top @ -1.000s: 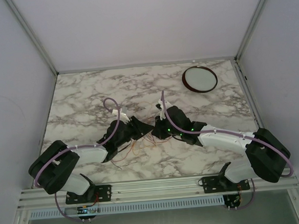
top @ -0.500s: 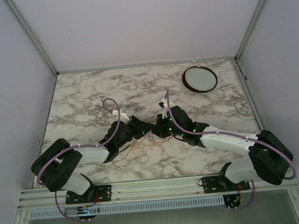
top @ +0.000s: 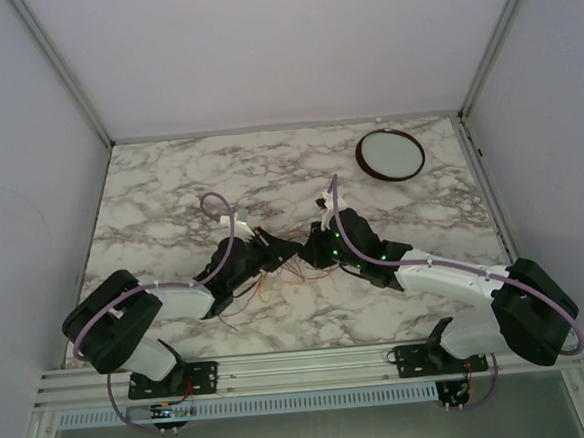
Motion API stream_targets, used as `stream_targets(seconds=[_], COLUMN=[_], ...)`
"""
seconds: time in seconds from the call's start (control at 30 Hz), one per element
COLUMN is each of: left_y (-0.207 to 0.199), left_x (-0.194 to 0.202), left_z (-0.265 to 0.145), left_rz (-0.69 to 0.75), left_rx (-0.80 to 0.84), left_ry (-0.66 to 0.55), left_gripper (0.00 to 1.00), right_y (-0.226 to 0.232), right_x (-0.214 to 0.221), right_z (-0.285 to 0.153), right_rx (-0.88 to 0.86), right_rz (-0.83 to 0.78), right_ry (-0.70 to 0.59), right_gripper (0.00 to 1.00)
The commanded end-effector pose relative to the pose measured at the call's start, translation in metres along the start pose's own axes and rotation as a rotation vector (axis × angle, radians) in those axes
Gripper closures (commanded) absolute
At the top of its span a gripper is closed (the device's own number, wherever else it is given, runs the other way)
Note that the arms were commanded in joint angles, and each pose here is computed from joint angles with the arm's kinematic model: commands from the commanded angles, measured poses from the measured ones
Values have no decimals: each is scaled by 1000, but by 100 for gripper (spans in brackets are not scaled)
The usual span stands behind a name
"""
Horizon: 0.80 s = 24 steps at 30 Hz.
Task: Zip-tie the wires
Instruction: Tie the cable at the center of the board.
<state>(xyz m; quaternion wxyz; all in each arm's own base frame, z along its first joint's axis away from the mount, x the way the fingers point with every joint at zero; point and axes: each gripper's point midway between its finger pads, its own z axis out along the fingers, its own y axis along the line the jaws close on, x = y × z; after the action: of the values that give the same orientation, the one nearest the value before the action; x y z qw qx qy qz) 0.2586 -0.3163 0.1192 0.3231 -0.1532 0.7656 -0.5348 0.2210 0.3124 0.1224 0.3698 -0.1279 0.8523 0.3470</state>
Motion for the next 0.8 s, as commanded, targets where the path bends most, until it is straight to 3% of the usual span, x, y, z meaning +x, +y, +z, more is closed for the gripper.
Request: stream_targets(seconds=[0.0, 0.37, 0.77], left_y=[-2, -24, -28], left_x=[-1, -46, -65], left_z=[1, 4, -3], left_rz=[16, 95, 115], left_rx=[13, 3, -4], left_ry=[-12, -111, -170], left_gripper=[100, 100, 100], right_y=[7, 8, 17], right_x=[-20, -2, 4], right_z=[-1, 2, 1], right_rx=[-22, -2, 2], right_rz=[17, 2, -29], right_ry=[-74, -42, -35], right_gripper=[96, 95, 95])
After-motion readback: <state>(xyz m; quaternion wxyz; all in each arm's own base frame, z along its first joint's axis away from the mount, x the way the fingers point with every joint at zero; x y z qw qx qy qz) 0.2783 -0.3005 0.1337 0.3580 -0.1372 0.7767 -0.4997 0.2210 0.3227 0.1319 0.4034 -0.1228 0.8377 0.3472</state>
